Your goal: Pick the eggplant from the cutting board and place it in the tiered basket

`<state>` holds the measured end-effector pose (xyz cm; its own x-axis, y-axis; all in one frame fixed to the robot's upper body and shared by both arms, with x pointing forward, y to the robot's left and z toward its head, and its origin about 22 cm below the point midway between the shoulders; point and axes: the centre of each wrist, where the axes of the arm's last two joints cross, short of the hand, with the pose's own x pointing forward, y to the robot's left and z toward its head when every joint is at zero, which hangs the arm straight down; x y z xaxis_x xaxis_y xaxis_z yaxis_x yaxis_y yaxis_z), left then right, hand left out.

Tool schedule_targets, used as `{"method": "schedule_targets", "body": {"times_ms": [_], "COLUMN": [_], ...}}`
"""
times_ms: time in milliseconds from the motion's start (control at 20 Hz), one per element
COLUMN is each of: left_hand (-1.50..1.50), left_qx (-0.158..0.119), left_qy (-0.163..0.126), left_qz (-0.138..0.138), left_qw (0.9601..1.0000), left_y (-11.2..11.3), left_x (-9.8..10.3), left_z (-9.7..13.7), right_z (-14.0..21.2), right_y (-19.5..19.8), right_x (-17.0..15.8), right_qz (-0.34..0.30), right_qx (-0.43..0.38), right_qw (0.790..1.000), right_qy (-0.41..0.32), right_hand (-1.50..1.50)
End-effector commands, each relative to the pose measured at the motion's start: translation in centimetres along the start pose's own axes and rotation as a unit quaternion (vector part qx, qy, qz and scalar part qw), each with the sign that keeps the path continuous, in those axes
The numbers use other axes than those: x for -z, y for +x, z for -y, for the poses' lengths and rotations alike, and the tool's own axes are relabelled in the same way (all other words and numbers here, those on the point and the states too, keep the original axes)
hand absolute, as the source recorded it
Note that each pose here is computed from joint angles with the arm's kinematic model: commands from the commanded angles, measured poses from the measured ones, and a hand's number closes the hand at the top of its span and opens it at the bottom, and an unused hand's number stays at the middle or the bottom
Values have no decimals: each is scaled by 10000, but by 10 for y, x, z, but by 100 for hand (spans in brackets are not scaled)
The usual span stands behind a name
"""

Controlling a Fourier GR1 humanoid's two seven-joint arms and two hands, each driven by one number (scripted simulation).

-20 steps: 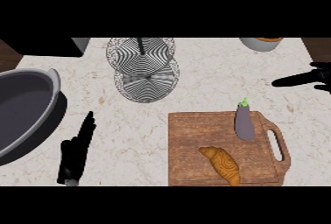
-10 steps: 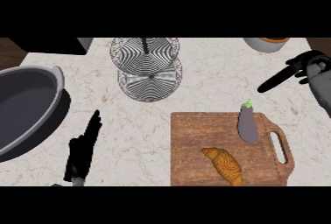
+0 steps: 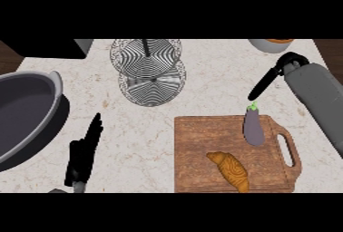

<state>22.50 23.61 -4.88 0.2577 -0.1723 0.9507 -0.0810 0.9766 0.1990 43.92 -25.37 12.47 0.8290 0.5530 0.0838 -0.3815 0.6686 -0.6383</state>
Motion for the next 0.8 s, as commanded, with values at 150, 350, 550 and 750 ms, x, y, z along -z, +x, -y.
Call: {"method": "schedule_targets", "body": {"times_ms": [150,350,550,750], "left_hand": [0,0,0,0], "left_qx": [1,-25,-88,-86], "left_qy": [-14,7,7,119], "left_qz": [-31,9,0,48], "left_qw": [10000,10000,10000,9999], "left_y": [-6,-6,5,-4], "left_x": [-5,-5,-13,6], "left_z": [-2,2,1,-3], "right_z": [-9,-31,-35,-48], "right_y": [22,27,35,39], "right_x": [1,10,8,12], "right_qz": [-1307,-1429,-1365,-1344], "right_qx": [-1154,-1360,-1243,-1429], "right_qw": [9839,9783,9795,9757], "right_qy": [396,637,810,975], "right_hand": [-150,-150,-150,-150]}}
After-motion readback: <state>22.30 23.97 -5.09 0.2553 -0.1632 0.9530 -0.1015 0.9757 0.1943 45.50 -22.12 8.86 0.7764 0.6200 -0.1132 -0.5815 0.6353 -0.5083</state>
